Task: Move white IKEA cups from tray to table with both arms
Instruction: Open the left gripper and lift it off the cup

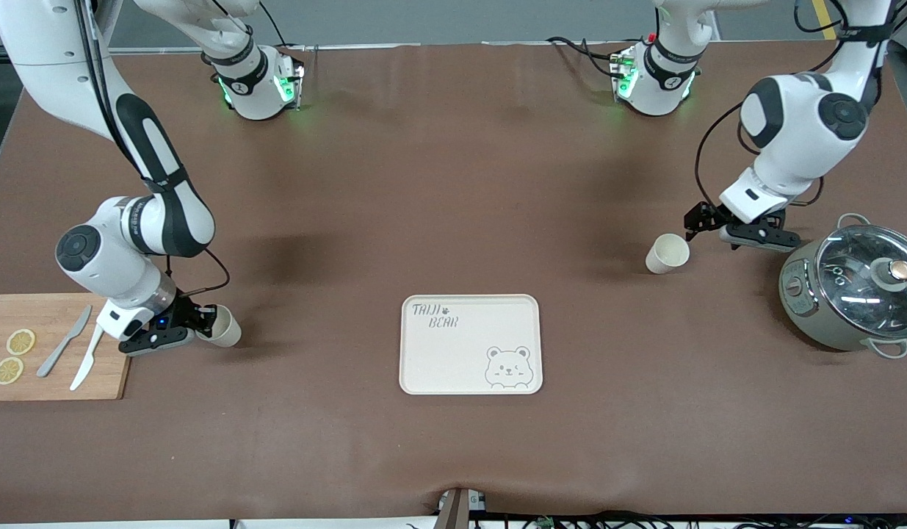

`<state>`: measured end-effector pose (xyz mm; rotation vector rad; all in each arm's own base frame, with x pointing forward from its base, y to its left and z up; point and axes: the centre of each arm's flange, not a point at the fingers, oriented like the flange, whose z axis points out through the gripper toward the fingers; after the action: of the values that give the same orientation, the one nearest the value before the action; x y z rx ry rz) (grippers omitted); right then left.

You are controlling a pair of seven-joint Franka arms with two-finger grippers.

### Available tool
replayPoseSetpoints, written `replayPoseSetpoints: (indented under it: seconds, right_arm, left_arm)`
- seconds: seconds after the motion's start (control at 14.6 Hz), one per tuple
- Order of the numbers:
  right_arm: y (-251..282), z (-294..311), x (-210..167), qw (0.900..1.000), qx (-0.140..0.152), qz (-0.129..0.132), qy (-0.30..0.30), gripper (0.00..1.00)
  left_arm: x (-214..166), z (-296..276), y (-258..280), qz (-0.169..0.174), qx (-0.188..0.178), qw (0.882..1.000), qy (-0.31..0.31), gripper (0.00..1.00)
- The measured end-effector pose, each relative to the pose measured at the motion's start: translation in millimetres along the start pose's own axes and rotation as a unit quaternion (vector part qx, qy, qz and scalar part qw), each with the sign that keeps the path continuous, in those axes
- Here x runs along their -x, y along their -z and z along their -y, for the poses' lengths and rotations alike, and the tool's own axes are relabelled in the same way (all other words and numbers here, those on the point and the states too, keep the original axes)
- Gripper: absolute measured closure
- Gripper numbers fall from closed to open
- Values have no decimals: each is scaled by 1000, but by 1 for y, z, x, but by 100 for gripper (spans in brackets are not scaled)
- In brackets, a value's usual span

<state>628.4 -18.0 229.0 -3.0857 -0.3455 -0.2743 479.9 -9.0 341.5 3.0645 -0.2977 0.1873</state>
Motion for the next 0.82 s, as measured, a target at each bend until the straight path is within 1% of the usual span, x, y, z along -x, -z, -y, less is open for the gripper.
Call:
replayPoseSetpoints:
  seconds: [0.14, 0.27, 0.41, 0.55, 0.62, 0.68, 0.75, 0.82]
  right_arm:
    - [-6, 0, 0, 1000, 2, -5, 0, 96]
    - [-10, 0, 1, 1000, 2, -5, 0, 96]
    - [-11, 0, 1, 1000, 2, -5, 0, 96]
    - [-11, 0, 1, 1000, 2, -6, 0, 96]
    - [-10, 1, 1, 1000, 2, -6, 1, 93]
    - [-10, 2, 0, 1000, 2, -7, 2, 93]
    - [-10, 3, -1, 1000, 2, -8, 3, 88]
    - [-9, 3, -2, 1000, 2, -9, 3, 78]
  left_arm:
    - [-12, -2, 29, 19, 9, 1000, 10, 0]
    - [-25, -3, 57, 23, 13, 999, 21, 0]
    - [-38, -6, 80, 14, 12, 999, 36, 0]
    - [-53, -15, 102, -4, 11, 999, 52, 0]
    - [-59, -21, 112, -14, 11, 998, 55, 0]
    - [-65, -29, 121, -19, 12, 998, 56, 0]
    - [-69, -38, 129, -18, 14, 998, 54, 0]
    - [-73, -48, 135, -12, 17, 998, 53, 0]
